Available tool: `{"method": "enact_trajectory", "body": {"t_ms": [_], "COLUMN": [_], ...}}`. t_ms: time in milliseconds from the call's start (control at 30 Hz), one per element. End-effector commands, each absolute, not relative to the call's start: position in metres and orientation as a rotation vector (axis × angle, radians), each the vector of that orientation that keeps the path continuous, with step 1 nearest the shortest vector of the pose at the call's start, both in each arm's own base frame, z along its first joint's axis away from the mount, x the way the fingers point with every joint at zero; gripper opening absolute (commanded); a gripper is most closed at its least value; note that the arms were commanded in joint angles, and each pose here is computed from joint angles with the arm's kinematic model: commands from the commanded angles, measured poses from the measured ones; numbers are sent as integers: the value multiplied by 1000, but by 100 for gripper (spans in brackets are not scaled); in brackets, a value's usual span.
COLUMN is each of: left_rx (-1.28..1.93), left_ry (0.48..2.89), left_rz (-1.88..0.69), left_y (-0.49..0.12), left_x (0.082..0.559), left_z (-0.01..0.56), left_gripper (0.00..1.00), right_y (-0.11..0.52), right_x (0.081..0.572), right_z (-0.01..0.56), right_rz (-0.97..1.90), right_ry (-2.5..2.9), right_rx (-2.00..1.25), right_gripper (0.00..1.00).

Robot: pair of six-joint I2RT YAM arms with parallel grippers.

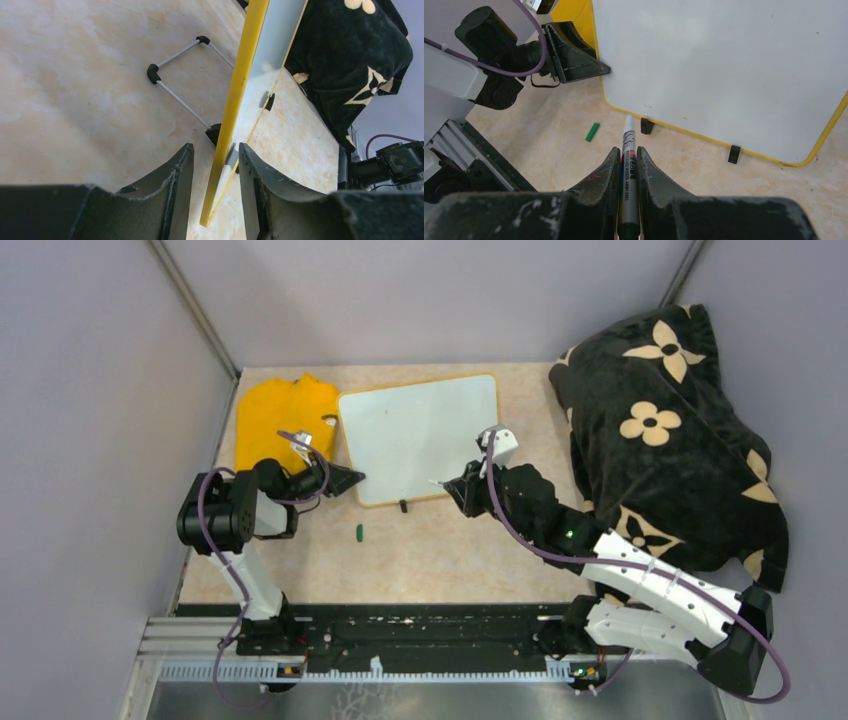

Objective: Write a sentence on the whiteboard

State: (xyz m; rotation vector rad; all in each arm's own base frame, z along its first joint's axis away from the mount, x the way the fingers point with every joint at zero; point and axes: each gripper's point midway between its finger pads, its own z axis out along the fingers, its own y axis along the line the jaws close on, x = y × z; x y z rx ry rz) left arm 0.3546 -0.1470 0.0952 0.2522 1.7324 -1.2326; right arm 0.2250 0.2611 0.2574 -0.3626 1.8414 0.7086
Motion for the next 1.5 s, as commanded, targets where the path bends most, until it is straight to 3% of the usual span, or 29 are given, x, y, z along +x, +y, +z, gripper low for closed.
{"method": "enact_trajectory", "body": {"t_ms": [0,300,833,1133,1200,1333,1467], "left_rx": [292,303,319,321,322,320,320], "left_ry": [1694,1701,1703,1699,1697,1696,1696], "left_rz": [-1226,-1250,-1265,-1265,-1265,-1274,-1278], "left_y": [-146,-149,-151,-151,-151,-151,-151], "left_x": [354,354,353,352,352,352,352], "left_z": [100,98,97,97,97,98,98], "left_gripper": [44,50,19,12,13,32,37], "right_y": [271,274,275,273,275,279,281], "right_x": [226,227,229,242,243,244,243], "right_z": [281,279,277,285,287,287,283], "right_rz": [769,772,761,685,667,662,667], "right_ry": [1768,1771,1772,1761,1756,1755,1761], "right_rx": [-343,-348,-352,-311,-313,-326,-330], "right_gripper": [0,0,0,0,0,0,0]}}
